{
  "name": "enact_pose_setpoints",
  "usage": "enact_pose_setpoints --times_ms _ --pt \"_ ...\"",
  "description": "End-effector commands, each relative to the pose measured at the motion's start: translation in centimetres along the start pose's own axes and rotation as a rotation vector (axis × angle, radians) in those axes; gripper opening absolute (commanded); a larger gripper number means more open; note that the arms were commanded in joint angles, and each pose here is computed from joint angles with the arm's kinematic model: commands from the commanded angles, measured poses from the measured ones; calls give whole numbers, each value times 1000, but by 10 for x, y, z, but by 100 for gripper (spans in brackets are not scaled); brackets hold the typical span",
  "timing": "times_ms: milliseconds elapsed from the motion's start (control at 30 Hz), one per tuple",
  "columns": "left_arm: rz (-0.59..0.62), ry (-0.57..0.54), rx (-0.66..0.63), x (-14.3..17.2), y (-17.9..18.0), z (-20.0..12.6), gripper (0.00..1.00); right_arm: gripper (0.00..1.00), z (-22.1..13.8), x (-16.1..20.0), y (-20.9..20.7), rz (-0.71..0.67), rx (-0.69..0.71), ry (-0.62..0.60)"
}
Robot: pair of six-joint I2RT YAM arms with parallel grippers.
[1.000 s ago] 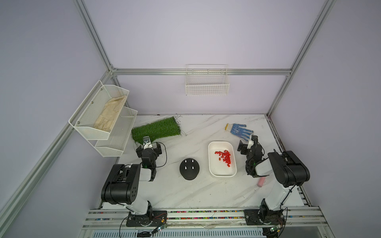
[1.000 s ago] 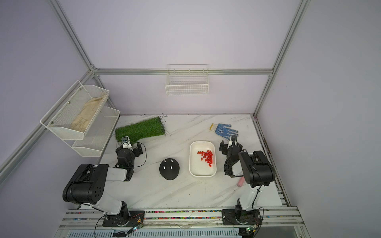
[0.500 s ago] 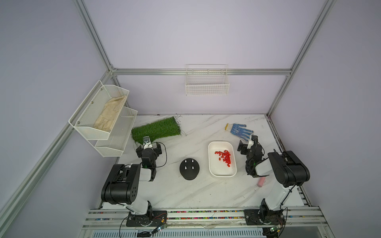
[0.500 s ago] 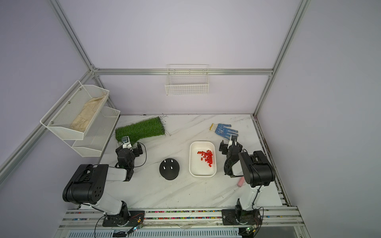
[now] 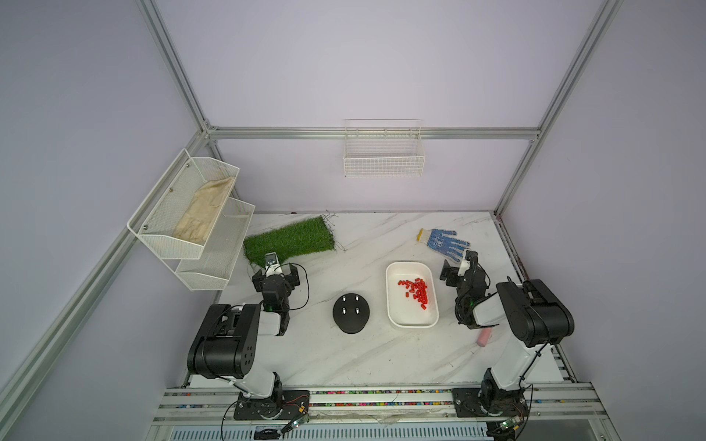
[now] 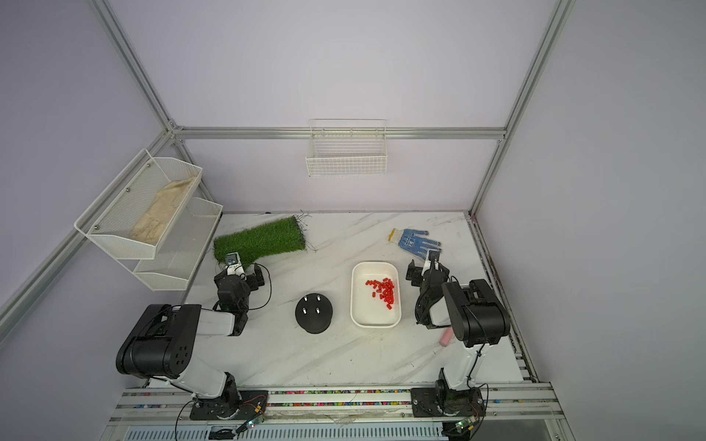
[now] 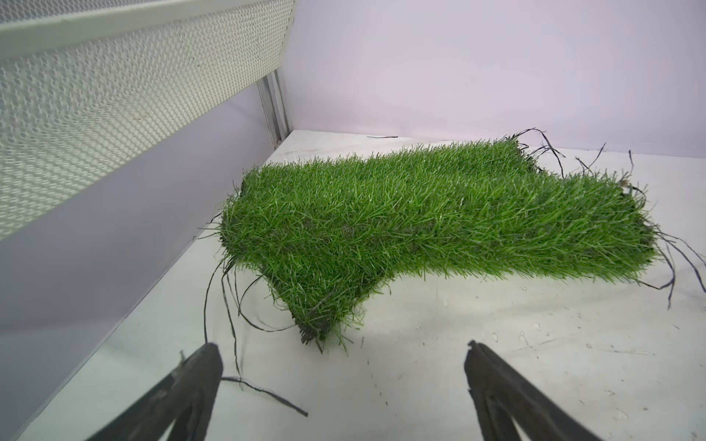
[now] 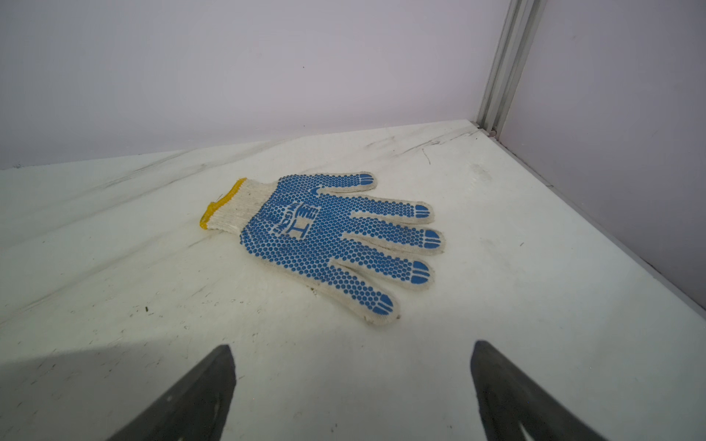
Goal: Cover the protruding screws with screw protection sleeves
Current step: Pick up the screw protection sleeve from the storage box.
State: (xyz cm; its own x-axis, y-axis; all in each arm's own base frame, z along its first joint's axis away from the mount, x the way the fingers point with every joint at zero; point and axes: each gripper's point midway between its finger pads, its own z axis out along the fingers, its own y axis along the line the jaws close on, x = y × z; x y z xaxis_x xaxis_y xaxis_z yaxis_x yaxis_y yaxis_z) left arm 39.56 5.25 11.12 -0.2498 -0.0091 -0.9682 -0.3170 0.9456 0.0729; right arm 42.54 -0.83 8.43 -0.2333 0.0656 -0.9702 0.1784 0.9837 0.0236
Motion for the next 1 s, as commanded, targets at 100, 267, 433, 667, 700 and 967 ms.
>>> enact_pose_setpoints --times_ms 100,267,433,667,700,967 --pt "26 2 41 -14 -8 -2 100 97 -2 -38 -10 32 62 -69" --pt "35 54 -5 -30 -2 2 100 97 -4 -63 -9 57 66 -40" --pt "-25 40 -59 -62 7 -5 100 97 -11 -99 -3 142 32 -69" --pt "-401 144 -54 -103 16 -21 100 97 -30 -156 -6 474 44 -6" --pt "-461 148 23 -107 9 -24 100 97 -37 -164 0 507 -5 5" --pt "-561 314 377 -116 -44 -47 96 72 -56 -173 58 493 -320 194"
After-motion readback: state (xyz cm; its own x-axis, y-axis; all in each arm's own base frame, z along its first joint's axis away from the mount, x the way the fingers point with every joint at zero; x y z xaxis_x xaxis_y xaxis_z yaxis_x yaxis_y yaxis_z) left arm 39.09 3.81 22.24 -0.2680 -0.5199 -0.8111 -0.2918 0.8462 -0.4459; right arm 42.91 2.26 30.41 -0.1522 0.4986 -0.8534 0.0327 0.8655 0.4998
